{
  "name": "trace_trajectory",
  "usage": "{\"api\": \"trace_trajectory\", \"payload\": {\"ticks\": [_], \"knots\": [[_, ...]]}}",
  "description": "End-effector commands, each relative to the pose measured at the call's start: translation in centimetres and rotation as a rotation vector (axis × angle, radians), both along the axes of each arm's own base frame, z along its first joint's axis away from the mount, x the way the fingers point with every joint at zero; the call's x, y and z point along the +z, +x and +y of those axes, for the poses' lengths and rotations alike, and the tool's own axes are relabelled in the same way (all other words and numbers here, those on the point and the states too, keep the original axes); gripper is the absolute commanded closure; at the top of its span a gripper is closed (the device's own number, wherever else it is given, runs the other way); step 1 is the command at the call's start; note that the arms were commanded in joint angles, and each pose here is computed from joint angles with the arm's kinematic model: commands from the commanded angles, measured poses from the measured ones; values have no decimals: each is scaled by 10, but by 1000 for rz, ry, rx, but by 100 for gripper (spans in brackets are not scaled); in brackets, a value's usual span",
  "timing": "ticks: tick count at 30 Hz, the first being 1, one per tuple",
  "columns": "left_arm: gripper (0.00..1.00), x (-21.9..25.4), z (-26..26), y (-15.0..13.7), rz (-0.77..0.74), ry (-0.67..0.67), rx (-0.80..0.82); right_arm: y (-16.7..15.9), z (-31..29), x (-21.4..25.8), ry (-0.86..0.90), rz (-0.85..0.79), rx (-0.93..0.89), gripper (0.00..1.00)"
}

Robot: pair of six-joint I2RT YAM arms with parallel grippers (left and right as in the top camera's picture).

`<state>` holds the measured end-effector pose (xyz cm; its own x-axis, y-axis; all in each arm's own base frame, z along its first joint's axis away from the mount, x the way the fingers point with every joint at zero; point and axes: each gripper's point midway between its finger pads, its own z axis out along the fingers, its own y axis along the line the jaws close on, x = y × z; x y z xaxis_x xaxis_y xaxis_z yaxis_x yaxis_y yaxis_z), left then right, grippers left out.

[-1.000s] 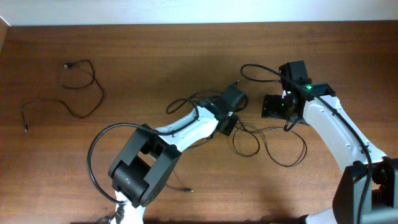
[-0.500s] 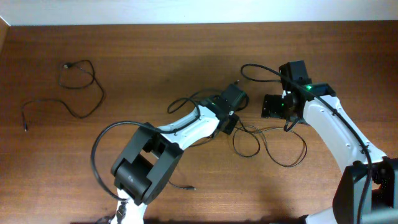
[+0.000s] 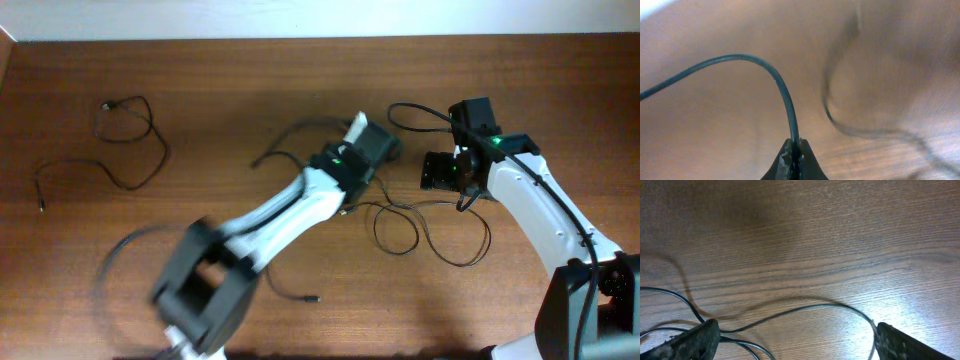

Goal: Untangle cables

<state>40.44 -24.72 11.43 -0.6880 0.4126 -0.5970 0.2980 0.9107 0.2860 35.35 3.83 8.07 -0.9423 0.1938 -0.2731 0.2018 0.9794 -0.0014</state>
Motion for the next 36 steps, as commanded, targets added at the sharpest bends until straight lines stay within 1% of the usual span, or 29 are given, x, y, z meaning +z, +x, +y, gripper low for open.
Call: {"api": "trace_trajectory", "payload": {"ticks": [1, 3, 4, 7, 11, 13, 14, 18, 21, 23, 24, 27, 30, 36], "knots": [[100, 162, 36, 11, -394, -12, 57, 0, -3, -2, -10, 5, -17, 2], [100, 228, 51, 9, -561, -24, 31, 0, -3, -2, -10, 5, -17, 2], [100, 251, 56, 7, -624, -33, 27, 0, -3, -2, -10, 5, -17, 1], [100, 332, 83, -3, -858, -91, 65, 0, -3, -2, -10, 5, -17, 2], [100, 393, 116, -10, -1074, -180, 161, 0, -3, -2, -10, 5, -17, 2], [100, 402, 135, -6, -1120, -184, 213, 0, -3, -2, -10, 5, -17, 2], [100, 400, 142, -2, -1117, -170, 228, 0, -3, -2, -10, 5, -17, 1], [100, 374, 175, 26, -1055, -70, 301, 0, -3, -2, -10, 5, -17, 2], [100, 341, 205, 51, -970, 24, 360, 0, -3, -2, -10, 5, -17, 2], [100, 314, 228, 68, -898, 89, 399, 0, -3, -2, -10, 5, -17, 2], [100, 283, 248, 82, -809, 149, 425, 0, -3, -2, -10, 5, -17, 2], [100, 230, 268, 98, -650, 223, 426, 0, -3, -2, -10, 5, -17, 2], [100, 162, 277, 115, -463, 241, 353, 0, -3, -2, -10, 5, -17, 2], [100, 62, 287, 129, -224, 218, 274, 0, -3, -2, -10, 5, -17, 1]]}}
